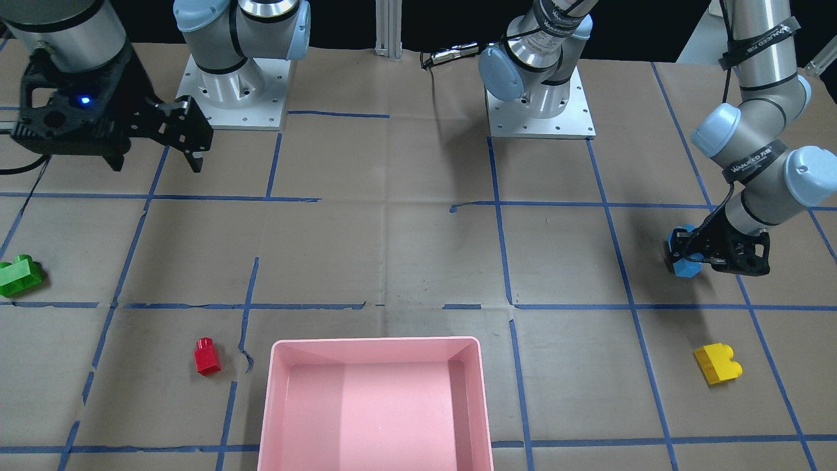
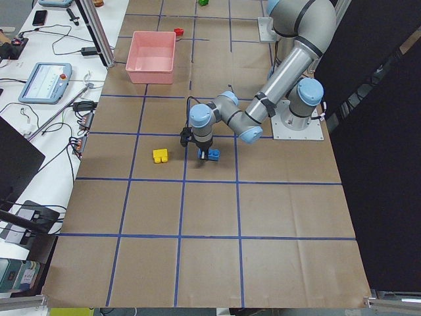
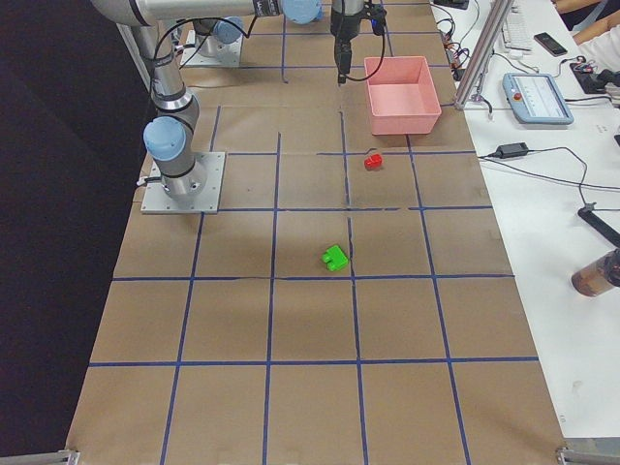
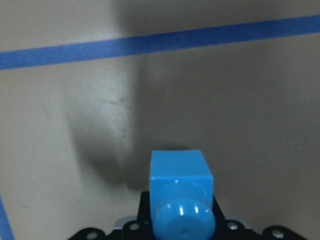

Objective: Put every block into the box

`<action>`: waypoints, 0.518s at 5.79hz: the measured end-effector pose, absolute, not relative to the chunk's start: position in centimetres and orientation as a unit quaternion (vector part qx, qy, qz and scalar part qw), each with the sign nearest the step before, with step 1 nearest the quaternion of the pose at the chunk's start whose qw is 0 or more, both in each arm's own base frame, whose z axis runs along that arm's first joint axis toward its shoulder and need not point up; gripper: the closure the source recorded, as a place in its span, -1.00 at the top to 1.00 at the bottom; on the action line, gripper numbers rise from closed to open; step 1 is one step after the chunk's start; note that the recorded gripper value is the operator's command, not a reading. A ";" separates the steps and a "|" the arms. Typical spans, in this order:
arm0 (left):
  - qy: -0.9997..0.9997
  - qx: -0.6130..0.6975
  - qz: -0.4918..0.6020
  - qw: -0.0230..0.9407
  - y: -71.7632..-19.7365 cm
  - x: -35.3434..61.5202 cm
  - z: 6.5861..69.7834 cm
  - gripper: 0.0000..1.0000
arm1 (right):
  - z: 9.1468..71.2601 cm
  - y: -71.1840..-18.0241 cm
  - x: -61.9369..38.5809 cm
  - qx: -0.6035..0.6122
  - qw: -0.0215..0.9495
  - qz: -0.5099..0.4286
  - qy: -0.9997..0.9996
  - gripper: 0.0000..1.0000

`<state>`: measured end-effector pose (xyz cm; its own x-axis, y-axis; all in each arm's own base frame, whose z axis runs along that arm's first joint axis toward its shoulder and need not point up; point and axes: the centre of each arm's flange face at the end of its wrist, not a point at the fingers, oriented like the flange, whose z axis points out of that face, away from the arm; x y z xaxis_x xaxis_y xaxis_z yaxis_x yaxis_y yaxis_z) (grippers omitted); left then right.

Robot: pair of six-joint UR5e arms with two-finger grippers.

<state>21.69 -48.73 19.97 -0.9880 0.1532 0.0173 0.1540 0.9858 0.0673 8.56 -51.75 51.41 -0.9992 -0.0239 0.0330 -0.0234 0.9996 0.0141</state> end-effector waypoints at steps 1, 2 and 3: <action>-0.993 -0.114 -0.033 0.005 -52.4 19.1 23.3 -1.00 | 51.3 -52.3 3.8 0.016 0.017 -0.010 -1.000 0.99; -0.988 -0.154 -0.031 0.006 -57.0 15.4 26.8 -1.00 | 51.3 -52.5 -1.2 0.040 0.019 -0.012 -0.999 0.99; -0.984 -0.178 -0.020 0.002 -61.3 10.8 29.5 -1.00 | 51.3 -52.1 -6.6 0.079 0.022 -0.016 -0.997 0.99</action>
<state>10.78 -61.33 29.46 -0.9368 0.3497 0.0108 0.3498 0.9360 0.0394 -6.55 -52.08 51.26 -0.9866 -0.1578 0.0414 -0.1564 0.9871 0.0350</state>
